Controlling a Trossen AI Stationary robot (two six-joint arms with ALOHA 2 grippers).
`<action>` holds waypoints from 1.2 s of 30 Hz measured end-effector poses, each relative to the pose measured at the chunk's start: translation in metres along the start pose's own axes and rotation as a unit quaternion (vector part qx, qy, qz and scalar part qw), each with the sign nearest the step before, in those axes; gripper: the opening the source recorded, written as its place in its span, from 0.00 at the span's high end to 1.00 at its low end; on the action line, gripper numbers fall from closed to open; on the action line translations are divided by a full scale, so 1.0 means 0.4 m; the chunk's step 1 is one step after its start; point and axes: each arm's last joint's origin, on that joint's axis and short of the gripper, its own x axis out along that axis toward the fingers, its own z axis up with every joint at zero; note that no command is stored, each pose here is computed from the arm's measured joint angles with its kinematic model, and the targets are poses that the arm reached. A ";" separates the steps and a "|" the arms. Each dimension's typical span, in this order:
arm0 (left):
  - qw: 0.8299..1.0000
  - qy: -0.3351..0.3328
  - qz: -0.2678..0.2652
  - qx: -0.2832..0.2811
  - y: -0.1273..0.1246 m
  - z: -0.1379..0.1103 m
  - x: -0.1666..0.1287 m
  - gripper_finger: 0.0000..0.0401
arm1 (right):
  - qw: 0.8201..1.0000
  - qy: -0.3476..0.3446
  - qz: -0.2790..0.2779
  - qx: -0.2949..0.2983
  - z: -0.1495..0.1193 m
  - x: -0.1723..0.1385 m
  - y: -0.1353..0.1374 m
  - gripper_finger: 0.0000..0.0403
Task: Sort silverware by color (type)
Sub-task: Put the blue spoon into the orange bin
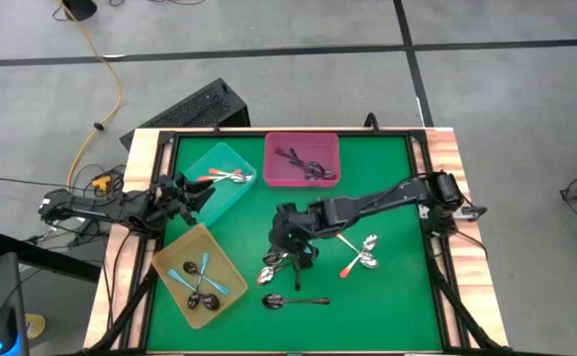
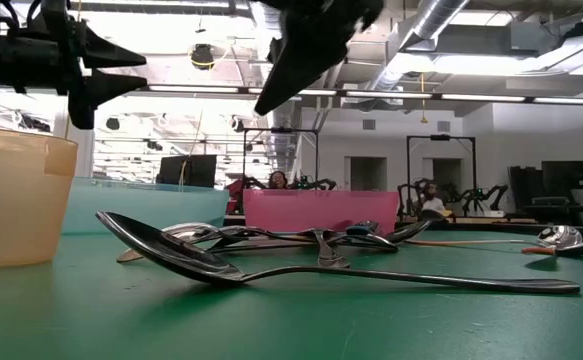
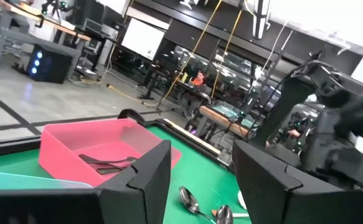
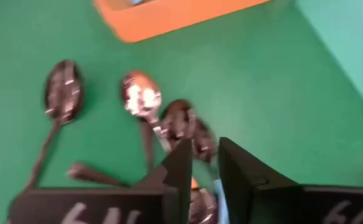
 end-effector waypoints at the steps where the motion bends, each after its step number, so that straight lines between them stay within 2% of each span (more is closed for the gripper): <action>1: 1.000 0.000 0.000 -0.002 0.000 0.000 0.000 0.61 | 1.000 0.001 0.002 0.001 0.001 0.000 0.010 0.74; 9: 1.000 0.000 0.004 -0.003 0.001 0.000 0.000 0.61 | 0.999 0.017 -0.017 0.023 -0.014 0.011 0.075 0.60; 18: 1.000 -0.001 0.008 0.006 0.001 -0.001 0.000 0.61 | 0.998 0.048 -0.017 0.026 -0.057 0.038 0.133 0.60; 27: 1.000 0.014 0.017 0.017 0.005 -0.009 0.000 0.61 | 0.997 0.072 -0.018 0.028 -0.110 0.074 0.135 0.60; 31: 1.000 0.014 0.018 0.015 0.006 -0.009 0.000 0.61 | 0.997 0.076 -0.019 -0.004 -0.112 0.075 0.124 0.60; 36: 0.999 0.014 0.023 0.021 0.007 -0.010 0.000 0.61 | 0.992 0.081 -0.031 -0.089 -0.113 0.076 0.108 0.60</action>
